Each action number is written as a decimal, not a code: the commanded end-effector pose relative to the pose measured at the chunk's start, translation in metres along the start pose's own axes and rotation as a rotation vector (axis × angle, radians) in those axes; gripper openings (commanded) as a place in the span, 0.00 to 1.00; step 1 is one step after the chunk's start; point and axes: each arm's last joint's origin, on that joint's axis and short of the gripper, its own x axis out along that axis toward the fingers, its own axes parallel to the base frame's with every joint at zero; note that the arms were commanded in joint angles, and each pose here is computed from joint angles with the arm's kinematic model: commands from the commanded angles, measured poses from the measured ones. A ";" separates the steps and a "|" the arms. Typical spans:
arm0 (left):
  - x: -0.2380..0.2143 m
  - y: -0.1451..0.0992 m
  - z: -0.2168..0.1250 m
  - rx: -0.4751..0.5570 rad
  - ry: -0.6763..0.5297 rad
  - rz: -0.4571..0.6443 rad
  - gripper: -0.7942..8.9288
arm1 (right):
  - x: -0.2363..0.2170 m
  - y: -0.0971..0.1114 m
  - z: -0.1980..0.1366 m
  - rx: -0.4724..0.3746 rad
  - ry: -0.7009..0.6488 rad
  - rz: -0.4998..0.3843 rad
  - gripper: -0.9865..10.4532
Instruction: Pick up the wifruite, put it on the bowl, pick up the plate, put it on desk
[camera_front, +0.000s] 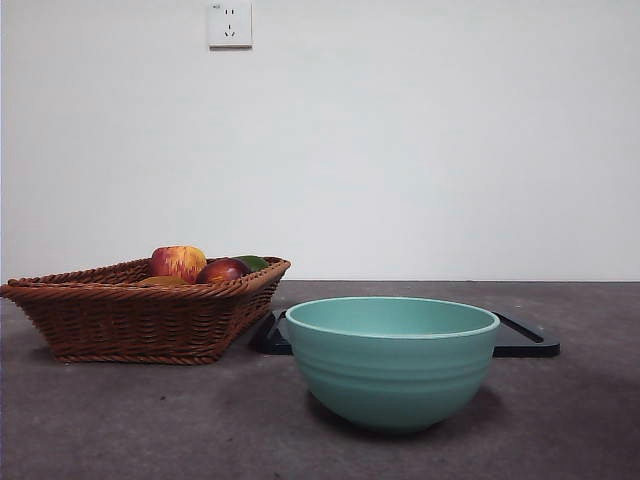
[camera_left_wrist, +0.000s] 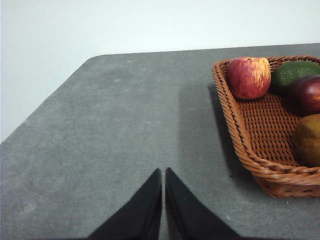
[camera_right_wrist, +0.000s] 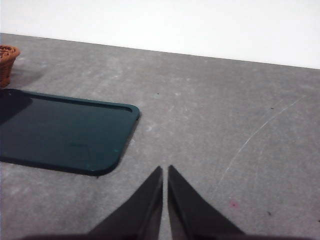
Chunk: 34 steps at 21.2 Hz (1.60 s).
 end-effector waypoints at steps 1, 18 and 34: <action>0.002 0.000 -0.007 -0.057 0.024 0.005 0.09 | 0.000 0.000 -0.001 0.091 0.000 0.012 0.09; 0.001 -0.001 -0.003 -0.497 0.018 -0.027 0.09 | 0.000 0.001 0.000 0.321 -0.005 0.030 0.09; -0.010 0.000 0.019 -0.570 0.014 -0.054 0.09 | -0.009 0.002 0.027 0.351 -0.073 0.064 0.09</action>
